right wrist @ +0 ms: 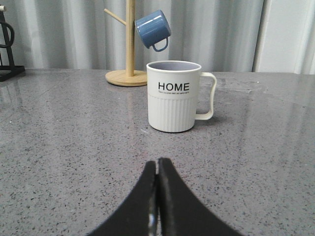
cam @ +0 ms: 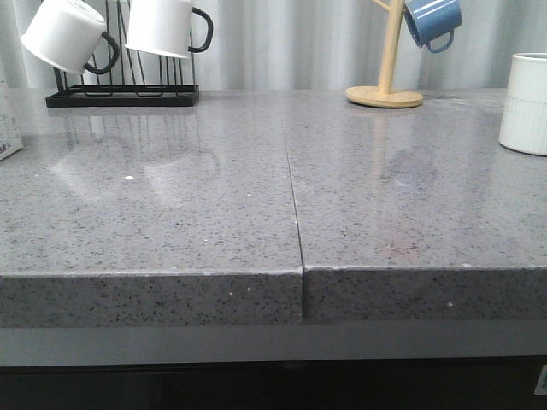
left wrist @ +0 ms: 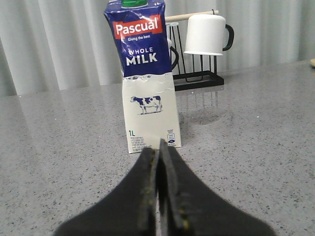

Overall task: Place milk next to cup
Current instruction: 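Open the right gripper and approach the white HOME mug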

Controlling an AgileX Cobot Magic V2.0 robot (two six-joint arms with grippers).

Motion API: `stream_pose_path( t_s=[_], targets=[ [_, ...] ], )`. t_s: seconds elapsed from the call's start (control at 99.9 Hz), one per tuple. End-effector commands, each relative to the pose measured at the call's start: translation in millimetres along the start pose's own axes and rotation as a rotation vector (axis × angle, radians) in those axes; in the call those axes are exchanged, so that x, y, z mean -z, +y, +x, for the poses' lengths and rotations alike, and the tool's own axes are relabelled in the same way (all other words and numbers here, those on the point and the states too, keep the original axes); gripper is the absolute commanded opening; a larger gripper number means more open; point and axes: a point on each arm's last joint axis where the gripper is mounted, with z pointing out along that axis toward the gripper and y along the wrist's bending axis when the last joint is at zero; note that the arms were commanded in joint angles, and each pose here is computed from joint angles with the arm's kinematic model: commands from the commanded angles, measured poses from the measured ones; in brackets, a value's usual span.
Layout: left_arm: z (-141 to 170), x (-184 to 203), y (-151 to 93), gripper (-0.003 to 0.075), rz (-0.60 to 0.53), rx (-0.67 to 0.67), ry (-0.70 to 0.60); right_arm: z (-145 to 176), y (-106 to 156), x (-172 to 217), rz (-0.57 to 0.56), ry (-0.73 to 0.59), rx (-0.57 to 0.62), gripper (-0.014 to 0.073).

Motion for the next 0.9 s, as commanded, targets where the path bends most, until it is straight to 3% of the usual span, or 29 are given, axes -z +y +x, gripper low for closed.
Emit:
stream_pose_path(
  t_s=[0.0,0.23,0.451,0.891],
  targets=[
    [8,1,-2,-0.0021,0.016,0.009,-0.062,-16,0,3,0.009,-0.123,0.012,-0.012],
    [8,1,-2,-0.002,0.016,0.009,-0.062,-19,0,3,0.009,-0.147,0.011,-0.012],
    [8,1,-2,-0.0021,0.016,0.009,-0.062,-46,0,7,0.008,-0.164,0.003,-0.012],
    [8,1,-2,-0.0021,0.016,0.009,-0.062,-97,0,-33,0.003,0.181,-0.001,-0.012]
  ],
)
